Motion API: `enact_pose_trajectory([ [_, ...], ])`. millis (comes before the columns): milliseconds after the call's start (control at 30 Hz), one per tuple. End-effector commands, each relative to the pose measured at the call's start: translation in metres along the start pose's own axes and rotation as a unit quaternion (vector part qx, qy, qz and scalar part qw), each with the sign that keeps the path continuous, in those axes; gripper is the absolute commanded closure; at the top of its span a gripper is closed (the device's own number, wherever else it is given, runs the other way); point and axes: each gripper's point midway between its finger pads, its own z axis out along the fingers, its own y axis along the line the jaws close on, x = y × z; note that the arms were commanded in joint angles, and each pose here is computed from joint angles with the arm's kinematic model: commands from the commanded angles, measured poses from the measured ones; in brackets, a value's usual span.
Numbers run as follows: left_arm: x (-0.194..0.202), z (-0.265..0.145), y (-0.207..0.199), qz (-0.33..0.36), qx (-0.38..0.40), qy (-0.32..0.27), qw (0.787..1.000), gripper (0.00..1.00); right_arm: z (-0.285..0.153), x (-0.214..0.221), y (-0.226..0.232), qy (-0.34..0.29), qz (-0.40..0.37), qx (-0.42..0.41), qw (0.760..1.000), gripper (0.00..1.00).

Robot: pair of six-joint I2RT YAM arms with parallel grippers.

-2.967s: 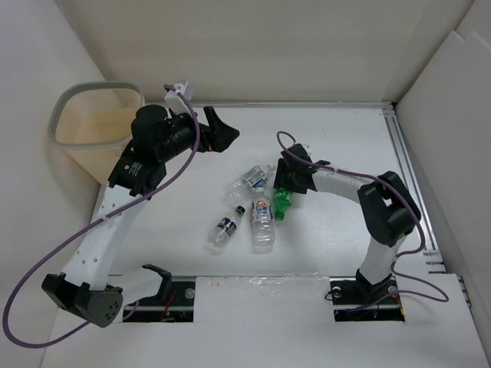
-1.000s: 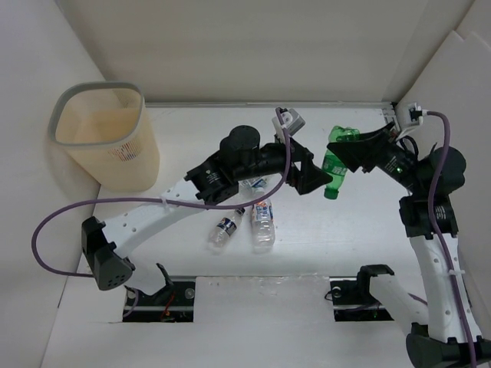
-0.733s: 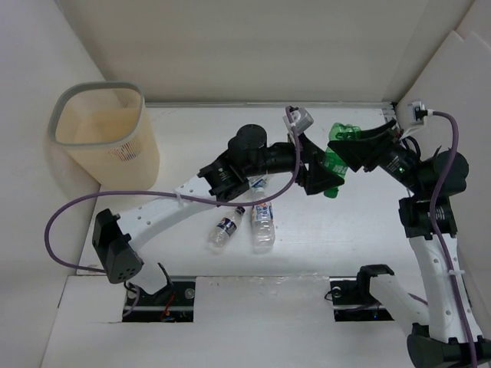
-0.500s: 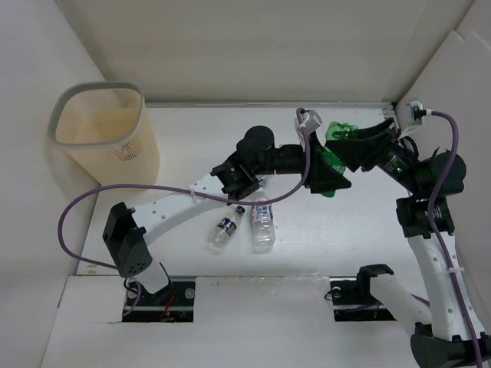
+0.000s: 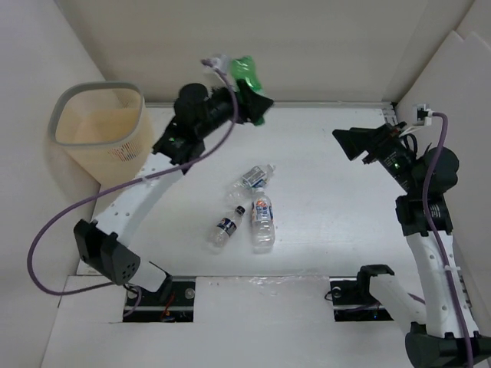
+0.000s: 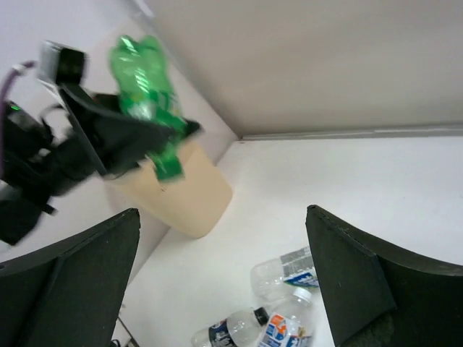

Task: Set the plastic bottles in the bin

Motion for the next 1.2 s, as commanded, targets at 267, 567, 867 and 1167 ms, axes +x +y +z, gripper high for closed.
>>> enact_pose_trajectory([
  [267, -0.203, -0.285, 0.213, -0.055, -0.488, -0.253, 0.834, 0.99, 0.016, 0.042, -0.061, 0.067, 0.02, 0.07, 0.995, 0.0],
  [567, -0.188, -0.359, 0.275, -0.102, -0.504, -0.248, 0.821, 0.99, 0.028, 0.055, -0.071, 0.087, 0.014, 0.076, 0.993, 0.0],
  [867, -0.195, -0.367, 0.279, -0.1, -0.528, -0.244, 0.807, 0.0, 0.059, 0.13, -0.109, 0.193, -0.015, 0.216, 0.957, 0.0],
  [1167, -0.202, -0.257, 0.192, 0.021, -0.461, -0.197, 0.865, 0.0, 0.096, 0.223, -0.119, 0.217, 0.05, 0.326, 0.919, 0.0],
])
